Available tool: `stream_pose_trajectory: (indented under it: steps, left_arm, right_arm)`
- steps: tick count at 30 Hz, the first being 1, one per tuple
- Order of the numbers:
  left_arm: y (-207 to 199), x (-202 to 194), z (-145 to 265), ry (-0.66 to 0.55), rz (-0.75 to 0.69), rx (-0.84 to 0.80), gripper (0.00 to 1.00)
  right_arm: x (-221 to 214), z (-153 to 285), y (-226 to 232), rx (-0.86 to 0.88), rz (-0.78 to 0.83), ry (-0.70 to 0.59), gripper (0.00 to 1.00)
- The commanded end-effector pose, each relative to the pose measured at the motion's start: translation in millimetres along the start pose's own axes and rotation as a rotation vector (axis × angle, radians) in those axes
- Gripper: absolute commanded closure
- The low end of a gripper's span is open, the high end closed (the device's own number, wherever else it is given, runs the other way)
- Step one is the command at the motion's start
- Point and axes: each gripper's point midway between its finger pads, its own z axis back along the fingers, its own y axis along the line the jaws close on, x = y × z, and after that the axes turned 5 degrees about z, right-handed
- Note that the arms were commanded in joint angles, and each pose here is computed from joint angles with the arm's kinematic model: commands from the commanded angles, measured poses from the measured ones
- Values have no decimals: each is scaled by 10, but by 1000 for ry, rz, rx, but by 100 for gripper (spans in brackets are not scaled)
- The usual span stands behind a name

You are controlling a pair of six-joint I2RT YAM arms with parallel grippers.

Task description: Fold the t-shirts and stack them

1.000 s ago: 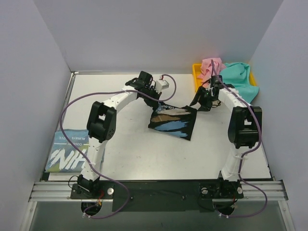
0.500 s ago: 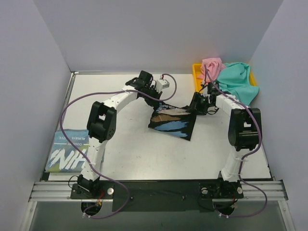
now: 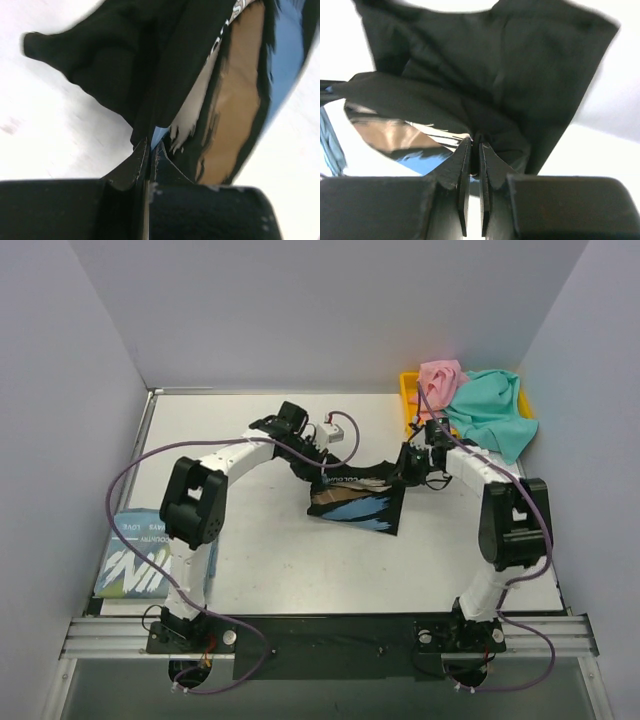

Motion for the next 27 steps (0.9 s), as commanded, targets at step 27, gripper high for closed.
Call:
stream_pose_trajectory:
  steps: [27]
  left_arm:
    - [-2391, -1251, 2179, 196, -192, -431, 100]
  right_arm:
    - [-2003, 1766, 1107, 179, 138, 52, 100]
